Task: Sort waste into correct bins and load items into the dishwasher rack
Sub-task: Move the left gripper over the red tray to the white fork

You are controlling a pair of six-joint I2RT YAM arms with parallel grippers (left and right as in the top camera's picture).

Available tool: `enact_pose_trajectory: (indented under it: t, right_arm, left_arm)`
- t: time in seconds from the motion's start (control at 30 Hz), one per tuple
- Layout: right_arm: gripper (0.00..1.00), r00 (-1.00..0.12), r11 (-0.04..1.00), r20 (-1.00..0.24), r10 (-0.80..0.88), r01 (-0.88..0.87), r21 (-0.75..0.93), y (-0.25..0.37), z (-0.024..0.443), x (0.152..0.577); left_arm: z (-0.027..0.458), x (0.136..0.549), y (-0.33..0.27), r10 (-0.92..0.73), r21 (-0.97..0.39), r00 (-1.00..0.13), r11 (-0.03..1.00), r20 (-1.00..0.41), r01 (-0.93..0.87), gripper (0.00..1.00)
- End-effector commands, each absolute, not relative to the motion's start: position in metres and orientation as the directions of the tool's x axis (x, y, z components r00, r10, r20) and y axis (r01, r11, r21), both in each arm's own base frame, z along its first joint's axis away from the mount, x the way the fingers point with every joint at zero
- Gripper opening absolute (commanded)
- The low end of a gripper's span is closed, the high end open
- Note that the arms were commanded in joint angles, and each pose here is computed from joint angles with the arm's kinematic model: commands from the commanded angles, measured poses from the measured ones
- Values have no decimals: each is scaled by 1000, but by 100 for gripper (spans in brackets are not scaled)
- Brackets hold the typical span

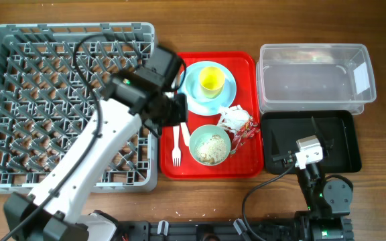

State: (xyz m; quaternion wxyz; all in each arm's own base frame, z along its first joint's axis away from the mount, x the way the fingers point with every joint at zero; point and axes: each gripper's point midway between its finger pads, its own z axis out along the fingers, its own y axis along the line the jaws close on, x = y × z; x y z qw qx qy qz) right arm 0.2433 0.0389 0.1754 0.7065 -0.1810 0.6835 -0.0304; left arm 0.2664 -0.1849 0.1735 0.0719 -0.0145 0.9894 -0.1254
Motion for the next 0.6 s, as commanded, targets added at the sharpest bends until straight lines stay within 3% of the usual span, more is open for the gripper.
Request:
enact_pose_trajectory:
  t: [0.0,0.2,0.57]
  right_arm:
    - [100,71,932,-951,-301,-191,-309,37,177,244]
    - [100,71,932,-951,-301,-191,-309,37,177,244]
    - [100,71,932,-951,-300,-191,-308,37,177,244]
  left_arm:
    - [127,251,-174,-106,-118,-988,989,-109,-93,11]
    - [87,242,-181,-59,-88,-989,995,-137,-47,14]
    - [56,229,-182,-15,-66,-989,998,-149,-5,17]
